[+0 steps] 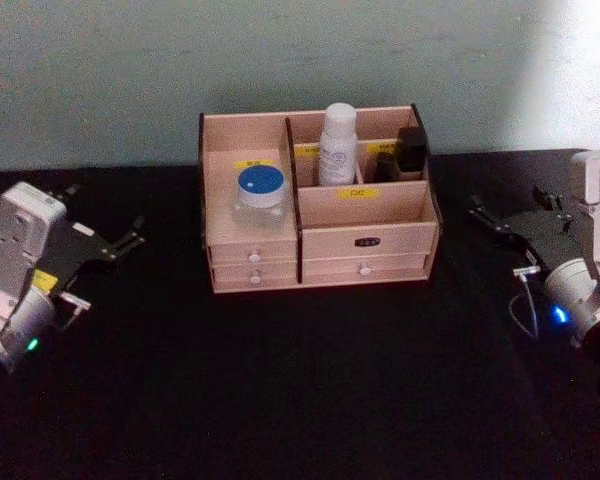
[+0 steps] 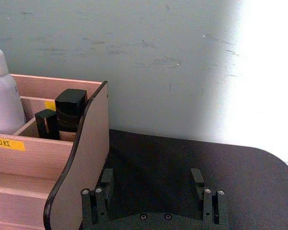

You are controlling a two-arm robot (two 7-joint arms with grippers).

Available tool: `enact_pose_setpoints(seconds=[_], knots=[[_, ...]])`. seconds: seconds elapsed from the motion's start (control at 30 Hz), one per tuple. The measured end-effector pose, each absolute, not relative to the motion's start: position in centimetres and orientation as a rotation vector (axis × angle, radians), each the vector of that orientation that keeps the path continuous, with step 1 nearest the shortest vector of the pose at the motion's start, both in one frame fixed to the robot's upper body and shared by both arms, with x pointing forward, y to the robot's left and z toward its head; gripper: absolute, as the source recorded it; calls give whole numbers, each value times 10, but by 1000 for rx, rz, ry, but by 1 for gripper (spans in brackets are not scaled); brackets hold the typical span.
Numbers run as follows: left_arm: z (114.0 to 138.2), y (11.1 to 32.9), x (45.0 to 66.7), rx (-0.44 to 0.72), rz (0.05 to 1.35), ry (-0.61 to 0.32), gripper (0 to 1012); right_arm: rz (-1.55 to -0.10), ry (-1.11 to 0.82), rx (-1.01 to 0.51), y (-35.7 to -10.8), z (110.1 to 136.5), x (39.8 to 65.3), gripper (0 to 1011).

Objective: Pick up the facial cleanser and watermelon frost from the table and place them into the tiered storage box.

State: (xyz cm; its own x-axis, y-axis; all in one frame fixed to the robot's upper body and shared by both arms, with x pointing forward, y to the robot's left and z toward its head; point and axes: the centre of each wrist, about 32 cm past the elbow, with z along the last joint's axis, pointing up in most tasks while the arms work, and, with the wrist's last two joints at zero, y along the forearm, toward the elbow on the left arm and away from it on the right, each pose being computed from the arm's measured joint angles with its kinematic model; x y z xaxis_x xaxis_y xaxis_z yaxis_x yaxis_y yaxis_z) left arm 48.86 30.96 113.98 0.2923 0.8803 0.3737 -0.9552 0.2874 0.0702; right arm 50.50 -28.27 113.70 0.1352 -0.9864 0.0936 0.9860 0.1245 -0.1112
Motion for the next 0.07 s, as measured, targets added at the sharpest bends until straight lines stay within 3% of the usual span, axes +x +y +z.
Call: enact_pose_setpoints(seconds=[0.07], knots=[[1140, 310, 489, 304, 1248, -285, 1001, -1438, 3, -159, -283, 1137, 505, 1002]])
